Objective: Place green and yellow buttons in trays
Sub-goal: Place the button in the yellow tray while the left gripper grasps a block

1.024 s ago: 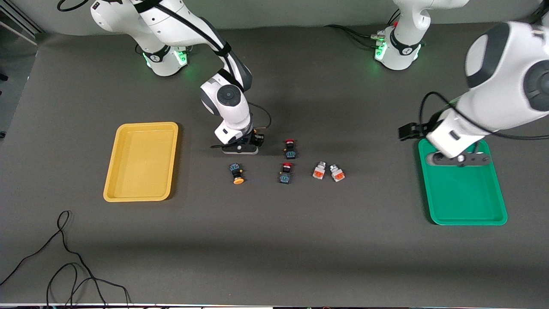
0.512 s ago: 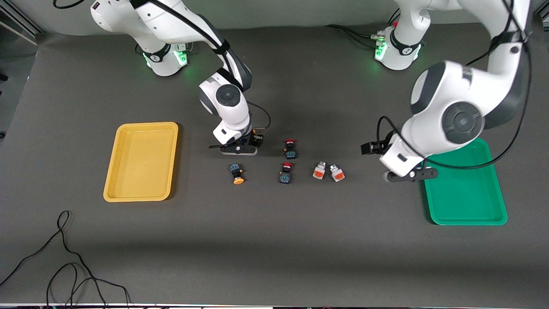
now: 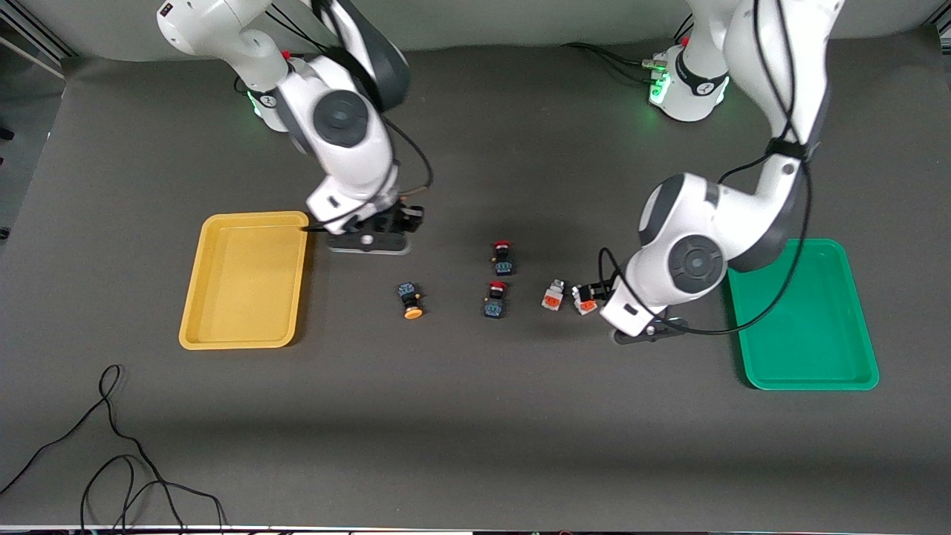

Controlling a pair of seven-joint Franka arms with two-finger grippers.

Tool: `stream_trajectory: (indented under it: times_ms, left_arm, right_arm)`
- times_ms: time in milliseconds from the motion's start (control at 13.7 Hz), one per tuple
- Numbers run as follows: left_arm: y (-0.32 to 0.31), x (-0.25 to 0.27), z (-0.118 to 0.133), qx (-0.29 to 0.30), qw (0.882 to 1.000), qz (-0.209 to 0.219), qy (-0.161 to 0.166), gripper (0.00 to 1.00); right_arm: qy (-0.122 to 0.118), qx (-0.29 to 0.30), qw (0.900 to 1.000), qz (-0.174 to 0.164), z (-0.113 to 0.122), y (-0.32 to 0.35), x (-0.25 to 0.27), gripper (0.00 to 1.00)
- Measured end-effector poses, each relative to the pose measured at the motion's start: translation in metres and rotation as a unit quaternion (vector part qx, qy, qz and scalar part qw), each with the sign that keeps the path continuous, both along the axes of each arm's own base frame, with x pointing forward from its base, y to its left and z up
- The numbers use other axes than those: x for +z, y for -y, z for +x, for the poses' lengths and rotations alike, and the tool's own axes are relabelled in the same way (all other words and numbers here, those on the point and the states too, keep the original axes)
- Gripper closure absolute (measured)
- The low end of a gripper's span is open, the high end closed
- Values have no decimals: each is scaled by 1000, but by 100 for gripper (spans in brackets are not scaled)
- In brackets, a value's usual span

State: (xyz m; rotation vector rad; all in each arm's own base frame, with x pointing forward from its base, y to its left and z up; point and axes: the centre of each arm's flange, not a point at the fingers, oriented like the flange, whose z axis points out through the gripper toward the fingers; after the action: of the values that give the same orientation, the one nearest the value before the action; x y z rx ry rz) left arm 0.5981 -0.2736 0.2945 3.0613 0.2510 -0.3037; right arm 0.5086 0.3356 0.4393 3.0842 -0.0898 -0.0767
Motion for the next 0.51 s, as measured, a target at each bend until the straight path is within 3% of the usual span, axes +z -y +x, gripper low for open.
stream_trajectory:
  times_ms: [293, 512]
  left_arm:
    - [0, -68, -8, 7, 1000, 0, 7, 2]
    - [0, -94, -8, 17, 1000, -2, 16, 2]
  right_arm:
    - [-14, 50, 999, 8, 54, 156, 24, 60]
    - [-22, 95, 995, 19, 66, 305, 27, 60]
